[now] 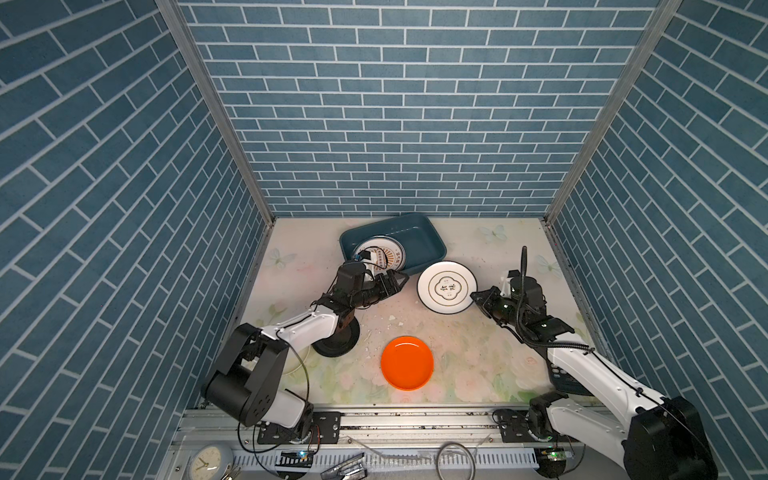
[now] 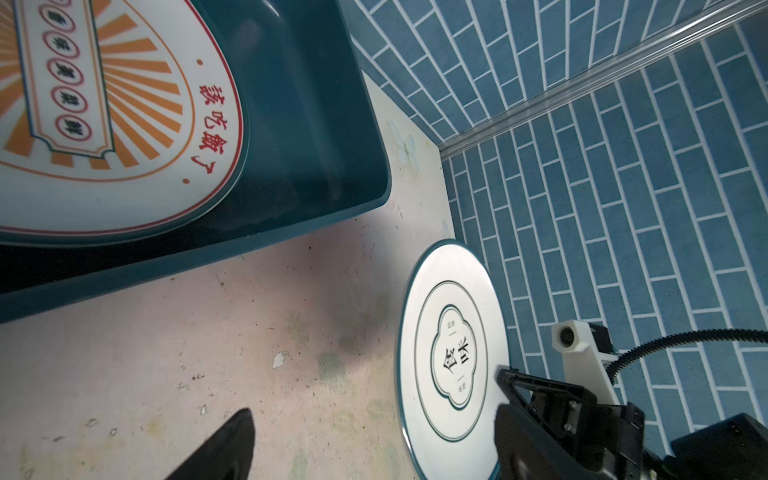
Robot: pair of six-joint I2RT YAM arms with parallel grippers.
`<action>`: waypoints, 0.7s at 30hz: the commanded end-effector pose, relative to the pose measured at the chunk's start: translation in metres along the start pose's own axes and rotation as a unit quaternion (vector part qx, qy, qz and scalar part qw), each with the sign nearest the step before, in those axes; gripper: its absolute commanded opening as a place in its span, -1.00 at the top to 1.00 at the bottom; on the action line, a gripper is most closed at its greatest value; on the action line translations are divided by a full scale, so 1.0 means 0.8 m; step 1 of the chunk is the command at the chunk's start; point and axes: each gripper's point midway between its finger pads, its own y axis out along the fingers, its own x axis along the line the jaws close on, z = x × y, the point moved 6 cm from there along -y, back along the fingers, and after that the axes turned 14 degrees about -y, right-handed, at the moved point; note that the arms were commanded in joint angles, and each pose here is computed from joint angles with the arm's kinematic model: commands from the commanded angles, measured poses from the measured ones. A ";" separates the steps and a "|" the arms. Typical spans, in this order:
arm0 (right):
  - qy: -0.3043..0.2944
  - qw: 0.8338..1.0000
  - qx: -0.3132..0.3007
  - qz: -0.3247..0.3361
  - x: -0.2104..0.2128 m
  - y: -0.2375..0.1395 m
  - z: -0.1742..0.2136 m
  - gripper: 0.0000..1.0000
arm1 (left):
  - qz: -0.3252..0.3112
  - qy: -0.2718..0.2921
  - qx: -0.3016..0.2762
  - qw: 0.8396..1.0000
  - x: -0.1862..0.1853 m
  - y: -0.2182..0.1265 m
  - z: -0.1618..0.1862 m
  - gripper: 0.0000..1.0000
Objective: Place the plates into the plastic bin on the countertop
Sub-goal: 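Lift the green-rimmed plate upright with the right gripper, then carry the plate toward the left gripper while the left gripper reaches it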
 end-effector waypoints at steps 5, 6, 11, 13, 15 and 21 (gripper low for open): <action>0.001 0.998 -0.021 -0.060 0.030 0.000 -0.017 1.00 | 0.055 -0.010 0.023 0.998 -0.014 0.023 0.003 -0.62; 0.000 0.998 -0.020 -0.065 0.031 0.001 -0.017 1.00 | 0.055 -0.010 0.024 0.998 -0.015 0.025 0.004 -0.60; -0.002 0.997 -0.014 -0.082 0.037 0.009 -0.016 1.00 | 0.052 -0.011 0.033 0.998 -0.017 0.035 0.010 -0.43; -0.004 0.996 -0.015 -0.086 0.041 0.011 -0.017 1.00 | 0.052 -0.012 0.036 0.998 -0.017 0.037 0.013 -0.41; -0.004 0.996 -0.013 -0.087 0.042 0.012 -0.017 1.00 | 0.054 -0.011 0.037 0.998 -0.017 0.037 0.015 -0.27; -0.009 0.995 -0.012 -0.098 0.048 0.015 -0.018 1.00 | 0.057 -0.011 0.045 0.997 -0.020 0.042 0.019 0.17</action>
